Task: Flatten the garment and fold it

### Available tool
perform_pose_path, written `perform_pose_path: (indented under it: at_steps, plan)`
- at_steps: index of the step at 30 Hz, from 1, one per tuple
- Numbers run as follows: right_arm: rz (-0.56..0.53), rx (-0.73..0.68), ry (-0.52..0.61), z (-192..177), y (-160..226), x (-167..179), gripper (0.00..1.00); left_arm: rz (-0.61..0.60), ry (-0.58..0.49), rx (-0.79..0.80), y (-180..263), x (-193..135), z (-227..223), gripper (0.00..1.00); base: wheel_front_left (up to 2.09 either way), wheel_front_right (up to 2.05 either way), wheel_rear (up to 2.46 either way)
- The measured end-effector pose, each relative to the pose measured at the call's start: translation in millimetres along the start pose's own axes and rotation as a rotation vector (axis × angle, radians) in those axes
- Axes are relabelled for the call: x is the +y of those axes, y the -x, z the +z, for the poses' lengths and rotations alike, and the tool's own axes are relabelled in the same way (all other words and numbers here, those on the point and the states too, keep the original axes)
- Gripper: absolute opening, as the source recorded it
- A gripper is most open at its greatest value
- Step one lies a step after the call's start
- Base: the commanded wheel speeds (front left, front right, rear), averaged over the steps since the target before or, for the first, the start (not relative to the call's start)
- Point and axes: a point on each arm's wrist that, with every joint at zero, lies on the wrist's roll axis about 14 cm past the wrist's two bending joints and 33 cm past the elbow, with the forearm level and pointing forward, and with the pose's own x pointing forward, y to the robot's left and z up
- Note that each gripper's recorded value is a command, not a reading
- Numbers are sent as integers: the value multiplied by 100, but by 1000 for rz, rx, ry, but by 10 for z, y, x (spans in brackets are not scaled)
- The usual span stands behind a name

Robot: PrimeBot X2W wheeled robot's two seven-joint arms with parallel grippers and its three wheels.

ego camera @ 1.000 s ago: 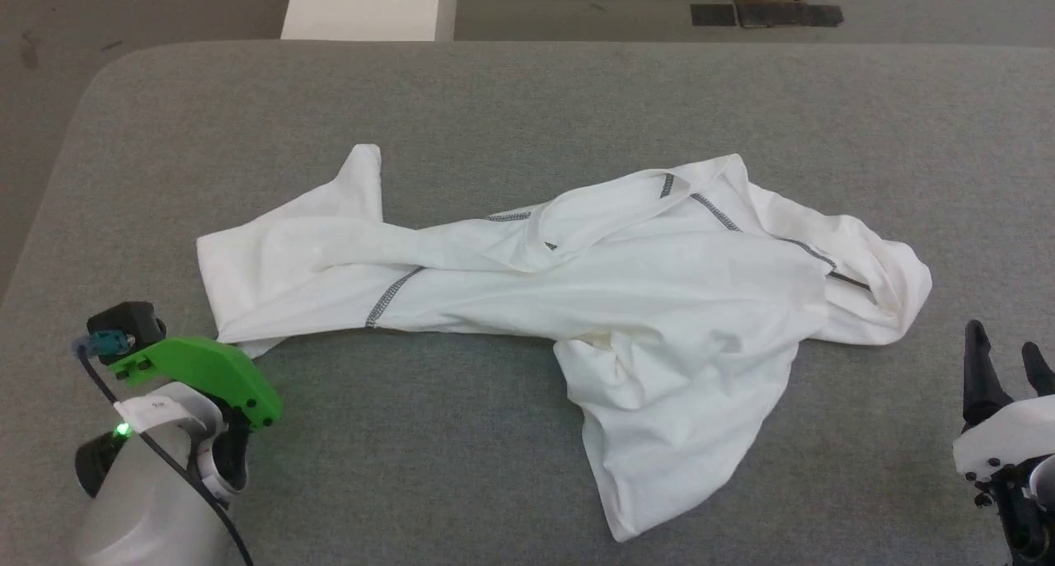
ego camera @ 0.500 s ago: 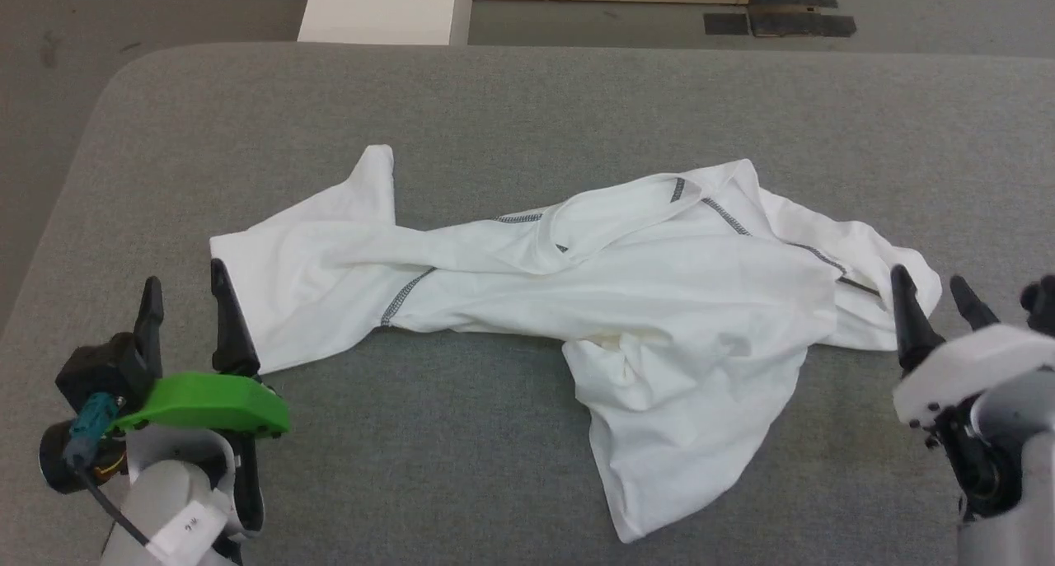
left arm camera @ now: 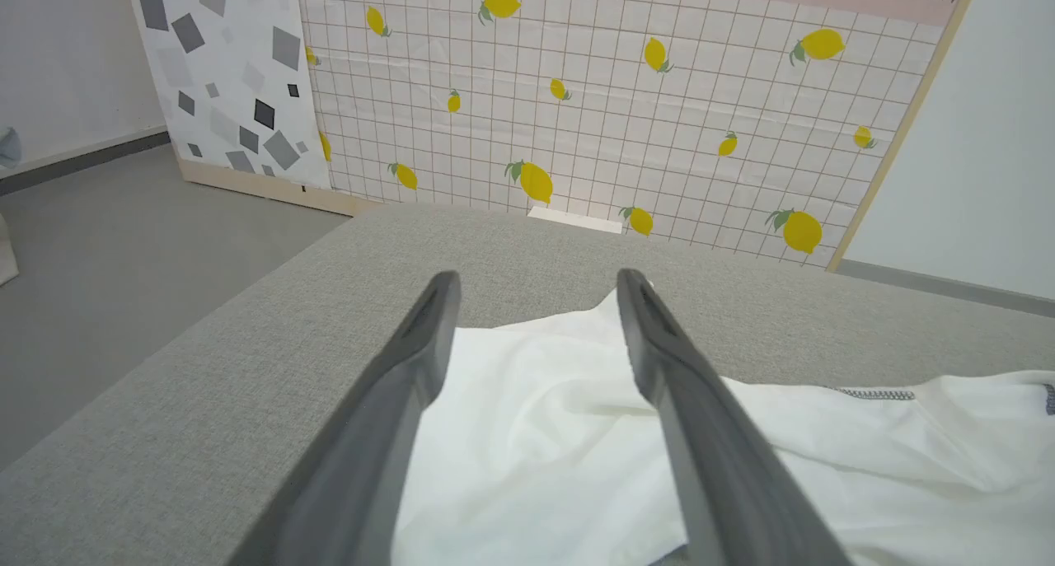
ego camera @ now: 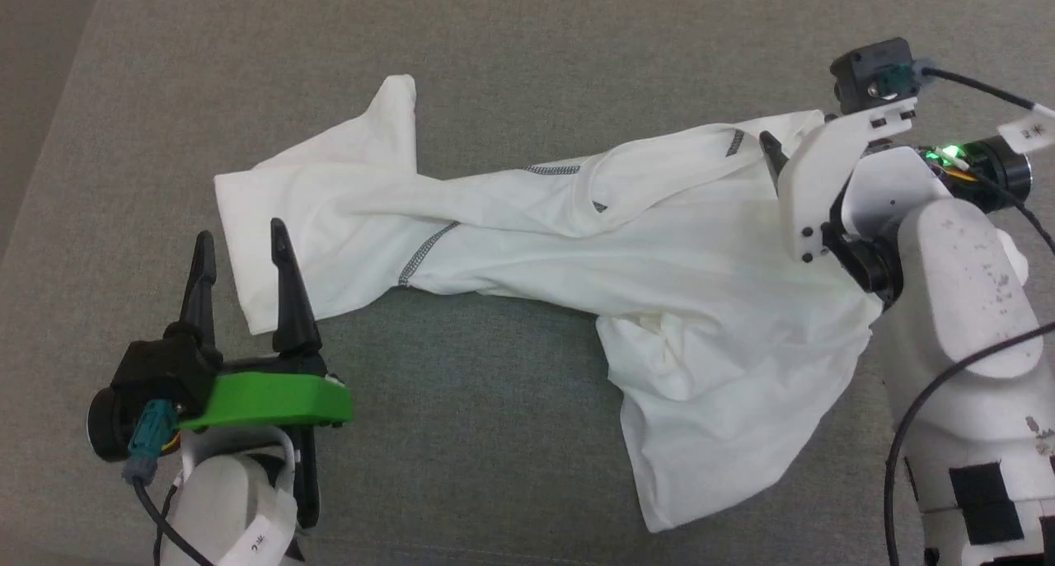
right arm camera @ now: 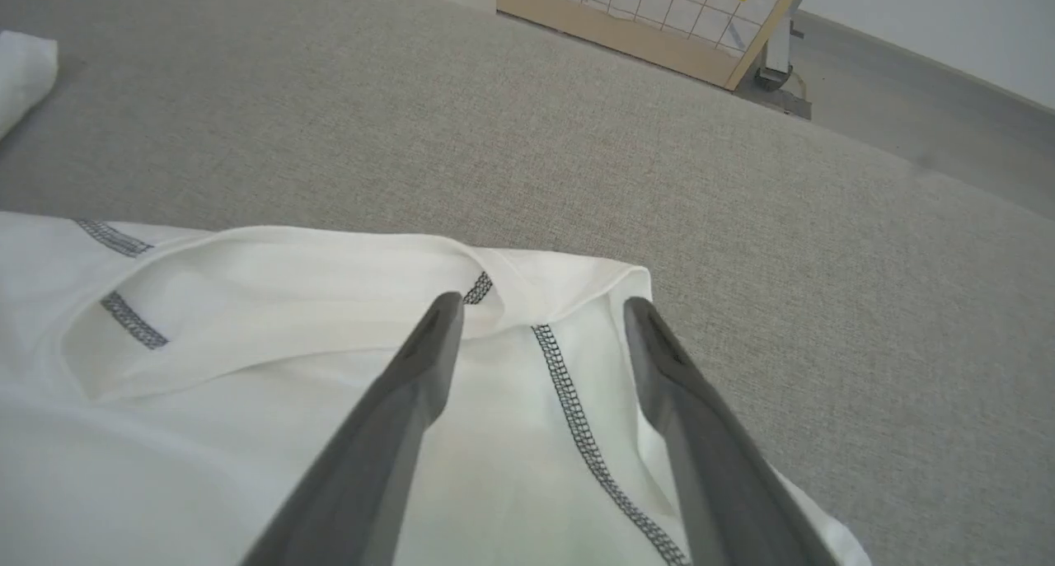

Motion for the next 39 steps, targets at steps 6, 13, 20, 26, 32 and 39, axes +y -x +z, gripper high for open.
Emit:
perform_pose_path:
  at_steps: [6,13,20,26,32,39]
  plan:
    - [20,149,77,-295,-355,133,100,18,-19,22,-40,87,-109,100,0,0,0]
    - [48,166,87,-343,-554,249,0,36,-34,50,-22,175,-207,100,0,0,0]
    - [43,101,44,7,-659,226,0,15,-22,57,-35,110,-235,100,0,0,0]
    - [11,20,45,481,-842,172,0,2,-17,61,-107,69,-276,100,0,0,0]
    - [10,40,12,348,-1028,204,100,13,-24,95,-98,135,-382,100,0,0,0]
    - [68,-218,-100,856,-858,301,100,27,-22,97,-41,183,-345,100,0,0,0]
